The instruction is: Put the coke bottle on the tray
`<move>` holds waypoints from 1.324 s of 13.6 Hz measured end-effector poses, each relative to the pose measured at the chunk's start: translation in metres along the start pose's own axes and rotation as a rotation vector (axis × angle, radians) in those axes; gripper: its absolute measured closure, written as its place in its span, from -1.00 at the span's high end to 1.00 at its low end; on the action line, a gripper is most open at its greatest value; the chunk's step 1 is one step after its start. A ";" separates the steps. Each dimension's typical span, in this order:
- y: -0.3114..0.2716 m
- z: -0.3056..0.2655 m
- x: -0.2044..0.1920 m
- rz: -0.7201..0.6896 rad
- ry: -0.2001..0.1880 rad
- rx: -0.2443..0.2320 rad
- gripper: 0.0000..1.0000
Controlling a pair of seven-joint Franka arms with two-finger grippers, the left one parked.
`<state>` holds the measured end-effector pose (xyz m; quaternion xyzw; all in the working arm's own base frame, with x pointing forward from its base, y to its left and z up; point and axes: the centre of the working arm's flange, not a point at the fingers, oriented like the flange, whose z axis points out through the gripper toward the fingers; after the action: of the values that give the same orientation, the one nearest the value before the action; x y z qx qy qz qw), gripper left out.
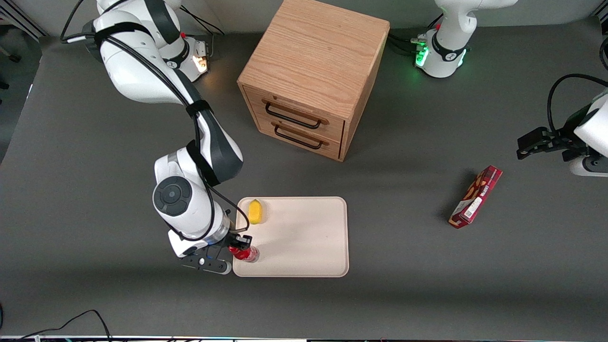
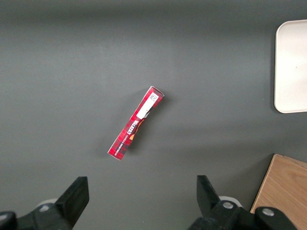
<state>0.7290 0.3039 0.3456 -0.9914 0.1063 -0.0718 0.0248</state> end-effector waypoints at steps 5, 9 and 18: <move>-0.006 0.017 -0.005 -0.020 0.015 -0.034 -0.37; -0.005 0.015 -0.004 -0.029 0.032 -0.047 0.32; 0.162 -0.172 -0.035 -0.082 -0.075 -0.066 1.00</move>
<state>0.6366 0.1470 0.5000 -0.9972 0.0671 -0.0322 -0.0071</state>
